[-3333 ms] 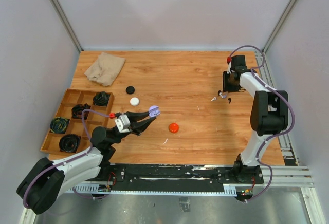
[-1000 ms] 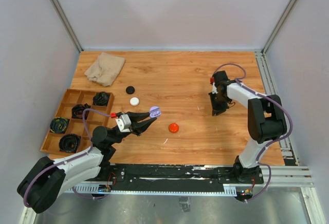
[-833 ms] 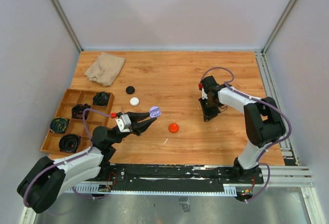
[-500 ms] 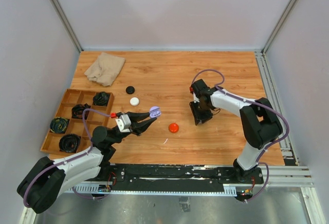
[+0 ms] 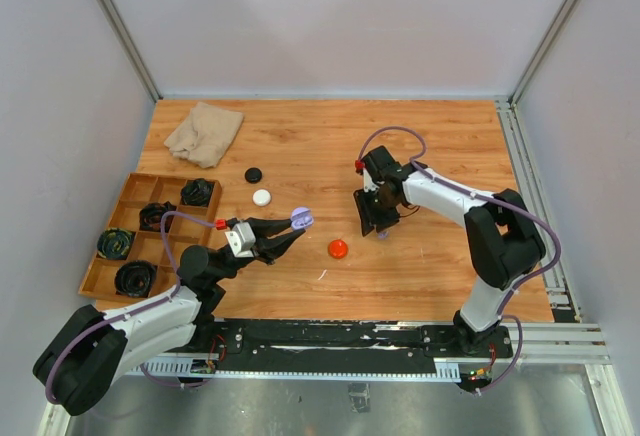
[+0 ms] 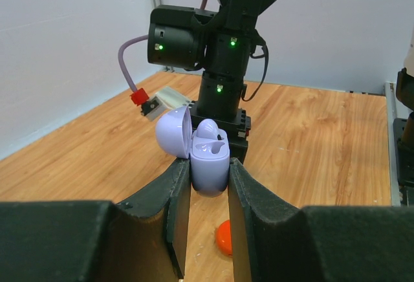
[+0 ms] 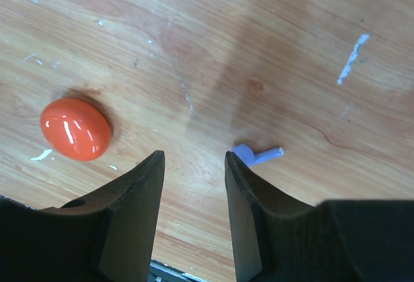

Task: Insert the wireless bluetooth earbuds into the charging case
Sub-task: Move the earbud to the center of the board, then pick up the earbud from the center of the board.

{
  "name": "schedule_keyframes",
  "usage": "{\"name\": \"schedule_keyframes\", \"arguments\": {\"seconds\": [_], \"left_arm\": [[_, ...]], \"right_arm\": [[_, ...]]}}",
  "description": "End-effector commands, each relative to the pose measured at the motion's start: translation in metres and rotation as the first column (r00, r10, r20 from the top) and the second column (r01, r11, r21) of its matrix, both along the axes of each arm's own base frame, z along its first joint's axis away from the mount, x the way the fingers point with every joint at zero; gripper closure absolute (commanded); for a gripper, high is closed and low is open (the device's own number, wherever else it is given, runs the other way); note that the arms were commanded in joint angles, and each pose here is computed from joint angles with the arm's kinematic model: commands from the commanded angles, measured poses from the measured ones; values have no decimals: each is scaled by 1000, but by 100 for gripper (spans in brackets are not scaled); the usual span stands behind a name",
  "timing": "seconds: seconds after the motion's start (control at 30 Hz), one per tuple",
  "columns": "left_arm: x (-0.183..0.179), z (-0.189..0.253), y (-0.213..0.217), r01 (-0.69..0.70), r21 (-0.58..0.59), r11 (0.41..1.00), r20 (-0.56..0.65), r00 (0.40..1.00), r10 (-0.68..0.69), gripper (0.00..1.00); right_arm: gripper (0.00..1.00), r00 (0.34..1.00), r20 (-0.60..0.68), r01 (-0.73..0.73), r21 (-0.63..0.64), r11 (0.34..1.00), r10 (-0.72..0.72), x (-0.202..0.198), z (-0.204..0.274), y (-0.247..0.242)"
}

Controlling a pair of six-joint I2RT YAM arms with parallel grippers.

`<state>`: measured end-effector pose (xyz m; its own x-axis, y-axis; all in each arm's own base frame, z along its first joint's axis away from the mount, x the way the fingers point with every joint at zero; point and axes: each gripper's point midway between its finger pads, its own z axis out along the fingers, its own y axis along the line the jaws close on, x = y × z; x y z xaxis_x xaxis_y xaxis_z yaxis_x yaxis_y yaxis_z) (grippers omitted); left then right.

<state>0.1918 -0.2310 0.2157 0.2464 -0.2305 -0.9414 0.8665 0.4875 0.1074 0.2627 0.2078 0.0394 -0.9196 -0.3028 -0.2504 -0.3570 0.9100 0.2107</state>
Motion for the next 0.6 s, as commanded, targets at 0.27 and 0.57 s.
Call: {"name": "schedule_keyframes", "arguments": {"seconds": [0.27, 0.57], "left_arm": [[-2, 8, 1, -1, -12, 1000, 37, 999, 1, 100], [-2, 7, 1, 2, -10, 1000, 36, 999, -1, 100]], "right_arm": [[47, 972, 56, -215, -173, 961, 228, 13, 12, -20], [39, 949, 22, -306, -160, 938, 314, 15, -6, -14]]}}
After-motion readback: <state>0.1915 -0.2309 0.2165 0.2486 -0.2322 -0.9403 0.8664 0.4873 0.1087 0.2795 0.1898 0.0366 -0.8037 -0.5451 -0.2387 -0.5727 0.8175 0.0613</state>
